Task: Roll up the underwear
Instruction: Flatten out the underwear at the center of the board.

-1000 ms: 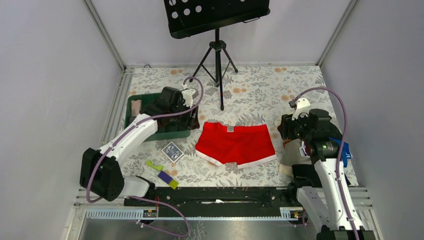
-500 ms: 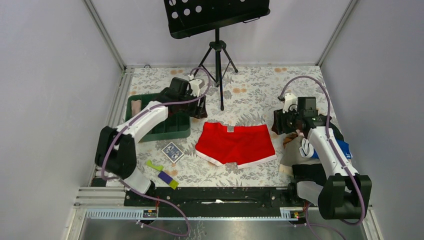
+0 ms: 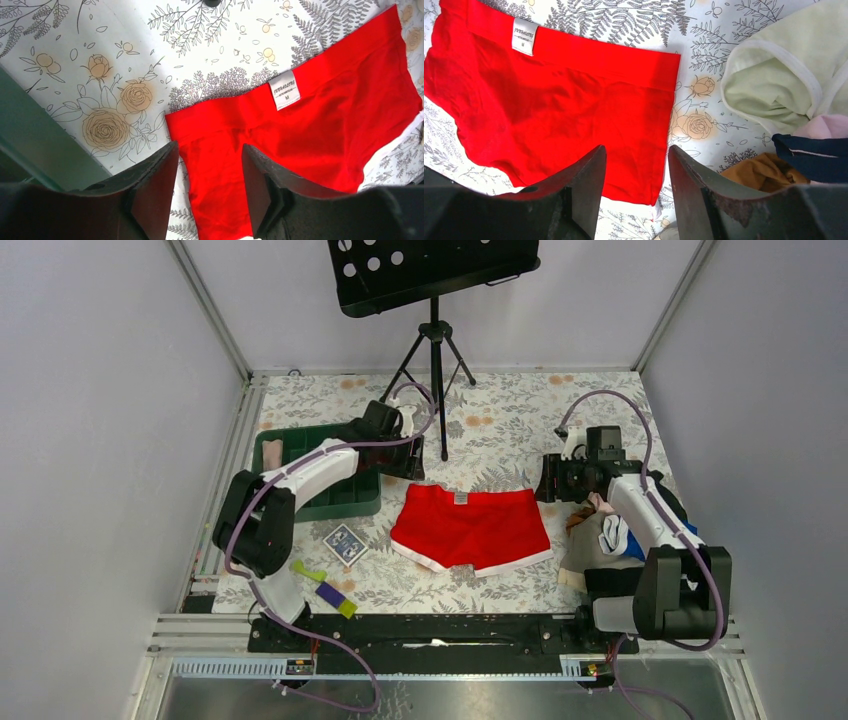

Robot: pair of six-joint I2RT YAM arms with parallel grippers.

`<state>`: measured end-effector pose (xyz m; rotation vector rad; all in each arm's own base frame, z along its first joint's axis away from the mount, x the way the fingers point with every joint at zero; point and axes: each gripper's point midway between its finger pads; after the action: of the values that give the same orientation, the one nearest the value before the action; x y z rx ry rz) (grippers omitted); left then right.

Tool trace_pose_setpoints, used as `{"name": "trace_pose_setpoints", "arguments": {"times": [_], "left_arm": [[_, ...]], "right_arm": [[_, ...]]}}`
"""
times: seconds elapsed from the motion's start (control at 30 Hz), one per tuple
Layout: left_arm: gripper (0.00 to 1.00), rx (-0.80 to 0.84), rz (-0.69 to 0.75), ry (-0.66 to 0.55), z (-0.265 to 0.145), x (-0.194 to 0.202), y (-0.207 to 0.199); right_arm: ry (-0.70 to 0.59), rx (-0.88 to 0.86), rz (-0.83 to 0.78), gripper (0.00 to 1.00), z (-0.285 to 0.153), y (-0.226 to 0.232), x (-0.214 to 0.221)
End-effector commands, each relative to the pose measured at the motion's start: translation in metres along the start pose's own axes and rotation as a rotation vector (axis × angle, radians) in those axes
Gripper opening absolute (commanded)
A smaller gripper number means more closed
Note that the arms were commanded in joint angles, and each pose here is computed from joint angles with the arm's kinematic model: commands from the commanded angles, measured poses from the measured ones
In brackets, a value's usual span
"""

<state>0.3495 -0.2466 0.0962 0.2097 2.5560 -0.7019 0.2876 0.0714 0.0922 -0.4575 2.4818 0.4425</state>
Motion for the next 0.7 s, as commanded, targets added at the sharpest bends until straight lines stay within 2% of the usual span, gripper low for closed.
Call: {"name": "trace_pose_setpoints", "arguments": {"times": [0.0,0.1,0.2,0.43,0.6,0.67], "left_arm": [[0.53,-0.04,-0.023,-0.069,0.013,-0.013,0.005],[0.55,-0.064,-0.03,-0.062,0.018,-0.008,0.014],[0.58,0.007,-0.013,-0.022,0.022,-0.007,0.005],[0.59,-0.038,-0.03,0.006,0.039,-0.005,0.024],[0.48,-0.06,-0.044,0.02,0.048,-0.003,0.032],[0.47,-0.066,-0.049,0.026,0.051,-0.003,0.035]], "right_arm": [[-0.018,0.038,0.018,0.57,0.006,-0.012,-0.015],[0.0,0.022,0.008,0.55,0.017,-0.015,-0.012],[0.001,-0.013,-0.028,0.53,0.025,-0.016,-0.02],[0.037,0.0,-0.055,0.47,0.043,-0.031,-0.023],[0.089,-0.019,-0.053,0.46,0.061,-0.038,-0.017],[0.123,-0.064,-0.061,0.46,0.065,-0.035,-0.013]]}}
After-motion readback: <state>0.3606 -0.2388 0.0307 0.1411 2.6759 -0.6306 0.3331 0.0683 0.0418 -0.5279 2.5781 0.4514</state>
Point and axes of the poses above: each gripper's point midway between its finger pads, its own z axis out along the fingers, its own y axis along the line the jaws close on, x = y × z, and after that the axes turned 11 degrees about -z, right-handed
